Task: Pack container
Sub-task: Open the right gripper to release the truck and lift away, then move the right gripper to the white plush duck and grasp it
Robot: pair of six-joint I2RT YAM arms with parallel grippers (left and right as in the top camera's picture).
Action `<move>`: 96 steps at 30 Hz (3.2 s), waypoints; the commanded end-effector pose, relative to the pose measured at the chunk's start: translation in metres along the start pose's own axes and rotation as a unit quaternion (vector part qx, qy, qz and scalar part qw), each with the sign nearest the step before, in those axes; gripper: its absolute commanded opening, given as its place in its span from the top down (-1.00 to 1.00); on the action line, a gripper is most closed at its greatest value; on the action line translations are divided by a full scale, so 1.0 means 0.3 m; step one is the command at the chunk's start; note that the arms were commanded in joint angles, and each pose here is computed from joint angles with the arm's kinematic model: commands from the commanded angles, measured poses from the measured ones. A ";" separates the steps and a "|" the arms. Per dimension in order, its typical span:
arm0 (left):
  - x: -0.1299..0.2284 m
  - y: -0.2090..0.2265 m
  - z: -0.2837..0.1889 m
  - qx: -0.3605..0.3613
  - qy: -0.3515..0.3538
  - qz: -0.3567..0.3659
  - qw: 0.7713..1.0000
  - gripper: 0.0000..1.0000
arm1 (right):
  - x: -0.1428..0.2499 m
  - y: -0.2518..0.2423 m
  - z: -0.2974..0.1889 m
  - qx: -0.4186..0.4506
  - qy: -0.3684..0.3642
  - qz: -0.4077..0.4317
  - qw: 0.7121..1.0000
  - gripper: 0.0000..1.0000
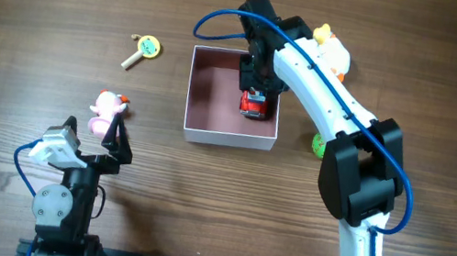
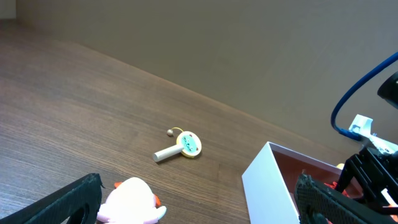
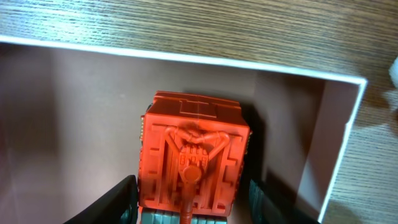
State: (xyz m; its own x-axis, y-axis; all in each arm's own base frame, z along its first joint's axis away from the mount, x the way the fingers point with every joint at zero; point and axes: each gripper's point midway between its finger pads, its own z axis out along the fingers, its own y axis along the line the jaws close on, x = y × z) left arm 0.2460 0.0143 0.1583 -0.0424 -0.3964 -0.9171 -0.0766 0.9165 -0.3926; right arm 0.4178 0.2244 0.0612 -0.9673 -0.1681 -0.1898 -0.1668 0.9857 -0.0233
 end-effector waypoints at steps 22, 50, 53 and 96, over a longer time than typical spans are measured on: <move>0.006 0.000 0.000 0.002 0.004 -0.004 1.000 -0.99 | -0.363 -0.292 -0.761 0.034 -0.292 0.056 0.954 -0.47; 0.006 0.000 0.000 0.002 0.004 -0.004 1.000 -0.99 | -0.168 -0.561 -0.159 0.009 -0.041 -0.075 0.996 -0.99; 0.006 0.000 0.000 0.002 0.004 -0.004 1.000 -0.99 | -0.163 -0.560 -0.148 0.008 -0.035 -0.056 0.998 -0.99; 0.006 0.000 0.000 0.002 0.004 -0.004 1.000 -1.00 | -0.180 -0.572 0.063 0.018 -0.009 -0.051 0.998 -0.99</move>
State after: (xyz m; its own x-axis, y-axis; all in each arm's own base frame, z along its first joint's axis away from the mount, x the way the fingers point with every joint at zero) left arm 0.2460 0.0143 0.1583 -0.0423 -0.3967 -0.9170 -0.0766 0.9164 -0.3929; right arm 0.5007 0.0670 0.0650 -0.9420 -0.2615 -0.2104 -0.2513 0.9651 -0.0742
